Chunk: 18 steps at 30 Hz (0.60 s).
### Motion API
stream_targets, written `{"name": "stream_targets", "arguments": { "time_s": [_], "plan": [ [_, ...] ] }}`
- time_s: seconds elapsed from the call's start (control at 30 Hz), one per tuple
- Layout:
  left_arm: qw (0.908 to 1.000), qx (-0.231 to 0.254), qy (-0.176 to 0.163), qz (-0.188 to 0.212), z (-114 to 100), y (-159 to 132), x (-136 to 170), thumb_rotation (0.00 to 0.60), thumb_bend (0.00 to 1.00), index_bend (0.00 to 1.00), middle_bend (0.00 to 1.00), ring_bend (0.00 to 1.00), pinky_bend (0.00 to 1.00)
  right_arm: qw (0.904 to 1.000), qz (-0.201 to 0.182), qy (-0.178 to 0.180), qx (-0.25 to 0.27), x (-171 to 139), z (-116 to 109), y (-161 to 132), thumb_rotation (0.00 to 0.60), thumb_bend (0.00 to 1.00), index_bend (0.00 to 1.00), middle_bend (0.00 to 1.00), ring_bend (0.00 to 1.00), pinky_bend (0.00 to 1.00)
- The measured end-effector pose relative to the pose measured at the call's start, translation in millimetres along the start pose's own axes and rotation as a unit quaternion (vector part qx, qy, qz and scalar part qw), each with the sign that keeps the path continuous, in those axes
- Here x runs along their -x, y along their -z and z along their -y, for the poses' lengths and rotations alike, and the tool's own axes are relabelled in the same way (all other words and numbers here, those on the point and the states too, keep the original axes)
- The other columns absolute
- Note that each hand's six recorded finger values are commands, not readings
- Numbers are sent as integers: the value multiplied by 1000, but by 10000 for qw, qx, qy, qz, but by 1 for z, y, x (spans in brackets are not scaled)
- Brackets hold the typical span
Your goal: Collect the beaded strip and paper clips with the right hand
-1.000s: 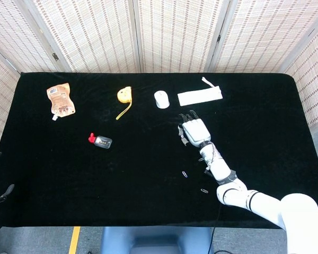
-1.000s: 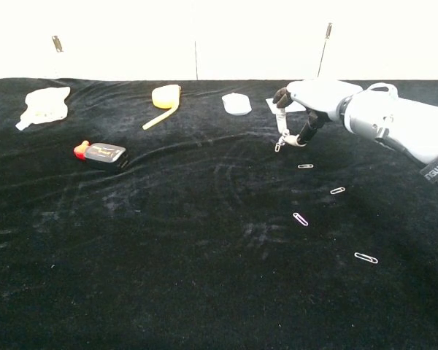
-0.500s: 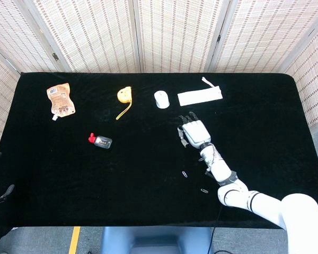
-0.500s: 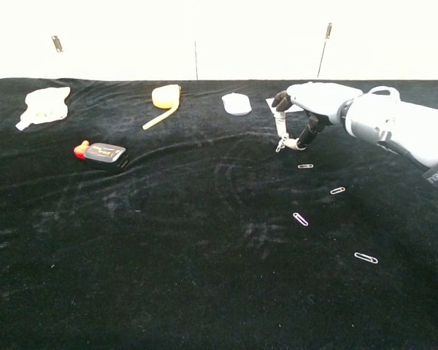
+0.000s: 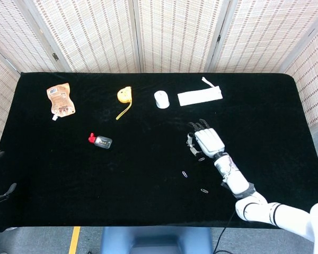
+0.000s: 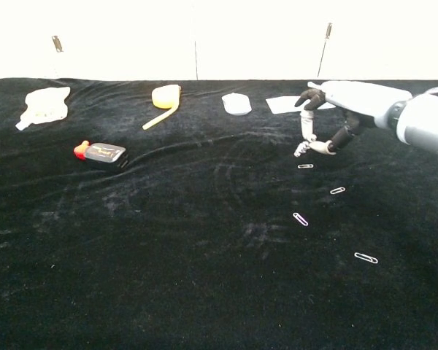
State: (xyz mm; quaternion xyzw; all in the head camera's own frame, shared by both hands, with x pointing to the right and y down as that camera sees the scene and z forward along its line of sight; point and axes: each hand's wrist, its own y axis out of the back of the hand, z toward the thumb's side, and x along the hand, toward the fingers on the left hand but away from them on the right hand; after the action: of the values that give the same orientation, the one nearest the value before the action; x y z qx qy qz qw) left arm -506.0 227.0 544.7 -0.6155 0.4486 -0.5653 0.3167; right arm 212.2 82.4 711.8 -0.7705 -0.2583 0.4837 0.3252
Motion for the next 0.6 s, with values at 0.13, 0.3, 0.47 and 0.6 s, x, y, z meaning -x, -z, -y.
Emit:
{"name": "stream_targets", "arguments": {
  "time_s": [0.13, 0.3, 0.47, 0.6],
  "plan": [
    [10000, -43, 37, -3, 3, -2, -1, 600, 358, 17, 115, 152, 59, 9998, 76, -102, 147, -4, 6, 10, 600, 412, 815, 157, 149, 0],
    [10000, -44, 47, 2, 3, -2, -1, 600, 358, 17, 115, 152, 59, 9995, 131, -175, 243, -2, 14, 19, 600, 412, 815, 163, 150, 0],
    [10000, -19, 36, 13, 2, -1, -1, 600, 358, 17, 115, 152, 59, 9993, 93, -225, 278, 5, 21, 17, 600, 411, 815, 167, 150, 0],
    [10000, -5, 15, 37, 1, -2, 1, 600, 358, 17, 115, 152, 59, 9993, 75, -250, 285, 8, 24, 15, 600, 411, 815, 169, 148, 0]
  ]
}}
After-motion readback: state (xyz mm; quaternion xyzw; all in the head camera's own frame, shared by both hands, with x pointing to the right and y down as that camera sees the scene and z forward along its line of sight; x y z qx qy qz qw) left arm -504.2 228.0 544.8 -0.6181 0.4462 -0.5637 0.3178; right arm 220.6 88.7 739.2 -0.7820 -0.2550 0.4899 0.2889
